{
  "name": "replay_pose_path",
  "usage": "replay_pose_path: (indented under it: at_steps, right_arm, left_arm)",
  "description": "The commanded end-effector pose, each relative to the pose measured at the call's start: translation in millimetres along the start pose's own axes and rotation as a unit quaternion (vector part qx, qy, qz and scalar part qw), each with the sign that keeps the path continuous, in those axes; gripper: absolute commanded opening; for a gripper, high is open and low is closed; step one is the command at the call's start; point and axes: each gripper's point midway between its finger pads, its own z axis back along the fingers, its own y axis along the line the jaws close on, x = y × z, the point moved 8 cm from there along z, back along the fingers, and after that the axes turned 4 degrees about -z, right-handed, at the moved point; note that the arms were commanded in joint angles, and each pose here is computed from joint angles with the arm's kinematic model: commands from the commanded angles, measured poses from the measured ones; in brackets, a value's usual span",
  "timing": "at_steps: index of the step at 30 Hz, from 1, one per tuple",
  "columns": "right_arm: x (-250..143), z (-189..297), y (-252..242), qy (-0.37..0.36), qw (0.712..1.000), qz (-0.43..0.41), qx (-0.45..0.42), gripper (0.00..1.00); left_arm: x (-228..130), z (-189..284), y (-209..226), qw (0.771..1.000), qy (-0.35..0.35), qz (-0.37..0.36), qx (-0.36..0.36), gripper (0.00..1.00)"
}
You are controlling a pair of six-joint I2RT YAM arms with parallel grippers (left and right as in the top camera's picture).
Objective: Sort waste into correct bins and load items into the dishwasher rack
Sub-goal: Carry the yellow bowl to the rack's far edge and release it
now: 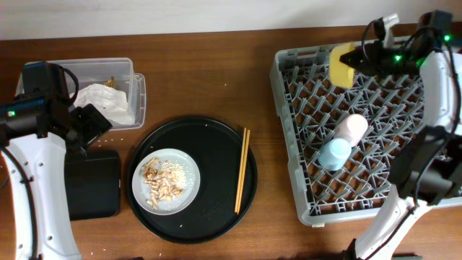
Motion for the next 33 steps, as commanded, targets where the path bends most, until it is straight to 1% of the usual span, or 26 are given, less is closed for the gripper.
replay_pose_path:
  at_steps: [1,9,12,17,21,24,28,33]
  right_arm:
    - [2,0,0,-0.006,0.998,0.003,0.057,0.04]
    - [-8,24,-41,-0.018,0.996,-0.069,0.046,0.06]
    - [-12,32,-49,-0.024,0.995,-0.082,0.049,0.07]
    - [-13,34,-42,-0.031,0.993,-0.067,0.089,0.07]
    - [-9,36,-29,-0.045,0.985,-0.063,0.154,0.07]
    - [-11,35,-33,-0.04,0.988,-0.066,0.136,0.07]
    - [-19,30,-46,-0.02,0.993,-0.083,0.081,0.07]
    - [-32,30,-66,-0.02,0.991,-0.11,0.074,0.08]
  left_arm:
    - [0,2,2,1.0,-0.006,0.008,0.003,0.99]
    - [0,2,2,1.0,-0.007,0.008,0.003,0.99]
    - [0,2,2,1.0,-0.007,0.008,0.003,0.99]
    - [0,2,2,1.0,-0.006,0.008,0.003,0.99]
    - [0,2,2,1.0,-0.006,0.008,0.003,0.99]
    - [0,2,2,1.0,-0.007,0.008,0.003,0.99]
    - [0,2,2,1.0,-0.007,0.008,0.003,0.99]
    - [0,2,2,1.0,-0.007,0.008,0.003,0.99]
